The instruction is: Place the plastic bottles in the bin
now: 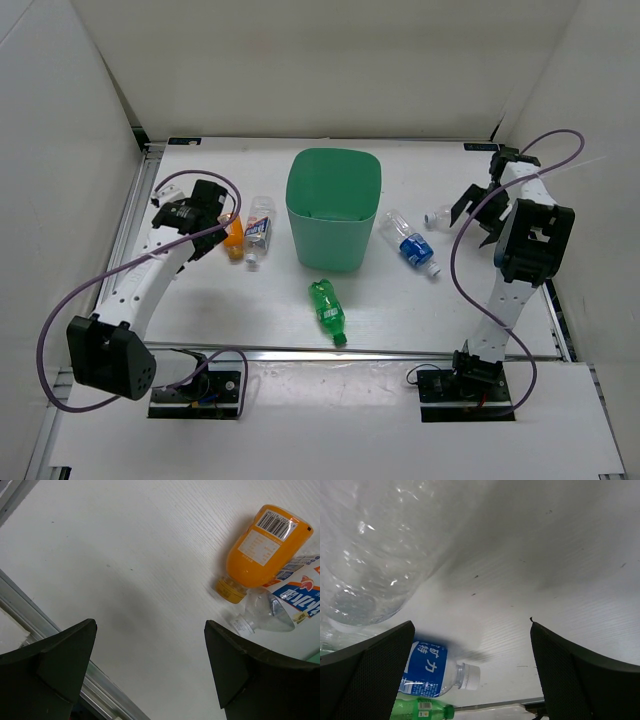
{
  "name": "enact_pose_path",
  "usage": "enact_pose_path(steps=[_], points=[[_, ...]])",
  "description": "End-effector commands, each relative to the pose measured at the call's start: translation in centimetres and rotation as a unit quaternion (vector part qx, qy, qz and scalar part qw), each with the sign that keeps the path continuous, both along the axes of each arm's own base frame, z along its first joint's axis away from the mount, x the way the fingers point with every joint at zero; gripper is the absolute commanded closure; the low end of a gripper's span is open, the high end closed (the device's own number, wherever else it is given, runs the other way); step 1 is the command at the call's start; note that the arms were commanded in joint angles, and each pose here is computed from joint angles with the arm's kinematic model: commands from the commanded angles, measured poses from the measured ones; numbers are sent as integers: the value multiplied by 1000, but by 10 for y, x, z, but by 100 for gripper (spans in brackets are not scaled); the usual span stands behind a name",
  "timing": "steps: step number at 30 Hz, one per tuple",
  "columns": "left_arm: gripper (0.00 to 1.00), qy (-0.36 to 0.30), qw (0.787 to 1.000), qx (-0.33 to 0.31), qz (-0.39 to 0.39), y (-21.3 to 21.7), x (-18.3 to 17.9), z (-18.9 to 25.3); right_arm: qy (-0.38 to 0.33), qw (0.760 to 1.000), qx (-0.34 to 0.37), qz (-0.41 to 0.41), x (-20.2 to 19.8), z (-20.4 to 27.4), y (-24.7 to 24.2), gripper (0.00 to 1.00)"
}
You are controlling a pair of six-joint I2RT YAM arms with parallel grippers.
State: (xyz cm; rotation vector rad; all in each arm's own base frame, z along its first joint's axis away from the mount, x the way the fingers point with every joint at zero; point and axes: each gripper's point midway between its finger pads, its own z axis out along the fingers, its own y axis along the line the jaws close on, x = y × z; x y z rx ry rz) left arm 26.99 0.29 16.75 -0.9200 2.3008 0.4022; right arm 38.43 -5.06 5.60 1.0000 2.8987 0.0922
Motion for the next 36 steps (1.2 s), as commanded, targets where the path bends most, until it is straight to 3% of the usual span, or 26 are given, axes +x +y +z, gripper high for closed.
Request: enact_pose_path(steps=[1, 7, 12, 19, 22, 25, 30, 36], points=[[0, -5, 1000, -7, 5, -1, 3, 4, -23, 999, 27, 0, 10, 6, 12, 0], [0, -10, 1000, -12, 8, -4, 3, 7, -53, 998, 44, -7, 22, 24, 17, 0], [0, -1, 1000, -15, 4, -8, -1, 5, -122, 990, 71, -26, 47, 59, 26, 0], [0, 14, 1000, -10, 8, -8, -14, 4, -221, 965, 134, -33, 118, 102, 34, 0], [0, 14, 1000, -11, 12, -7, -17, 6, -210, 968, 130, -49, 137, 81, 32, 0], [0, 25, 999, -5, 22, -4, -24, 5, -195, 977, 74, -41, 142, 56, 23, 0], [0, 41, 999, -2, 29, -1, -34, 3, -171, 984, 5, 42, 145, 15, 15, 0], [0, 70, 997, 11, 34, 2, -44, 1, -143, 989, -2, 25, 141, -11, 5, 0]])
